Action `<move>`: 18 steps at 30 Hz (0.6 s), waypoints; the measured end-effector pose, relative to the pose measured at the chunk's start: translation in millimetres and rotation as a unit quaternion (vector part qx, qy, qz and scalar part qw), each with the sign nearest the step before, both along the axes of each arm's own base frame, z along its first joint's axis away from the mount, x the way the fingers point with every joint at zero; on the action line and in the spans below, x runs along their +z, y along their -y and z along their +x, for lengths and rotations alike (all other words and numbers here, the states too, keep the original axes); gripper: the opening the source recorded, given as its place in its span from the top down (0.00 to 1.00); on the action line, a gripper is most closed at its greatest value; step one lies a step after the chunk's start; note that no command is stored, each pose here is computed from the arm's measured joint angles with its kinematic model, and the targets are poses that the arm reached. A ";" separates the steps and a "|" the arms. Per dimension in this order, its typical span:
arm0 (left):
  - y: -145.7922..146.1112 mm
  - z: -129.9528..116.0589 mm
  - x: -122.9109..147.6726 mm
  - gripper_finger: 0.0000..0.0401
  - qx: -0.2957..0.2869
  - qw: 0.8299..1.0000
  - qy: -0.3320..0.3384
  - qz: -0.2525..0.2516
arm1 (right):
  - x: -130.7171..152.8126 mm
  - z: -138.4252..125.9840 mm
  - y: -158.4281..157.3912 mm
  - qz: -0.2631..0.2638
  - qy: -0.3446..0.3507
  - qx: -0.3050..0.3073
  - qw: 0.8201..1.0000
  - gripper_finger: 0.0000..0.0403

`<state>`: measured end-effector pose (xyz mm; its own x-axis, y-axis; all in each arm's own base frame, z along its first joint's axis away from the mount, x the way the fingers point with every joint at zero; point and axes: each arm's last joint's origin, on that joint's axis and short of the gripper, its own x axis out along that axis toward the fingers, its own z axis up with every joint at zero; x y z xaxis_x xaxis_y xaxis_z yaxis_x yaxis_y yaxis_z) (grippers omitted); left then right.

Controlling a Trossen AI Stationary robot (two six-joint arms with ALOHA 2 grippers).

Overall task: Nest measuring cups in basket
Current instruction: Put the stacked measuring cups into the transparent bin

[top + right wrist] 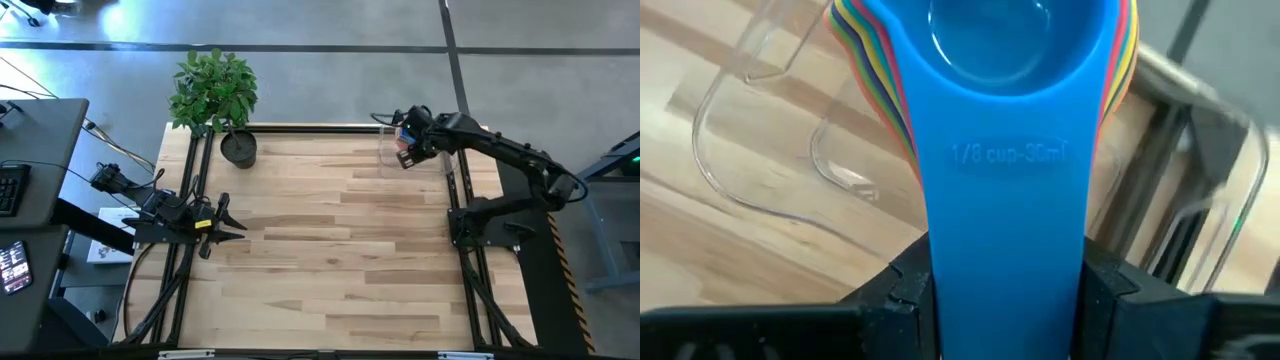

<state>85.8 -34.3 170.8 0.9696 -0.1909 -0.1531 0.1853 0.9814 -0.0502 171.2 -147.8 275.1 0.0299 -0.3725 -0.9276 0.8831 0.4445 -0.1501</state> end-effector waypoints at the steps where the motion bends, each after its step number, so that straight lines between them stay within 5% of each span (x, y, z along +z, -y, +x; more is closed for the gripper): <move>1: 0.0 0.0 0.0 0.78 0.000 1.000 0.000 0.000 | 0.3 -1.6 3.6 -0.001 -0.001 0.014 1.000 0.69; 9: 0.0 0.0 0.0 0.78 0.000 1.000 0.000 0.000 | -3.3 -9.4 22.1 0.018 -0.009 0.114 0.993 0.70; 18: 0.0 0.0 0.0 0.78 0.000 1.000 0.000 0.000 | -30.3 -1.5 39.7 0.074 -0.050 0.156 0.984 0.70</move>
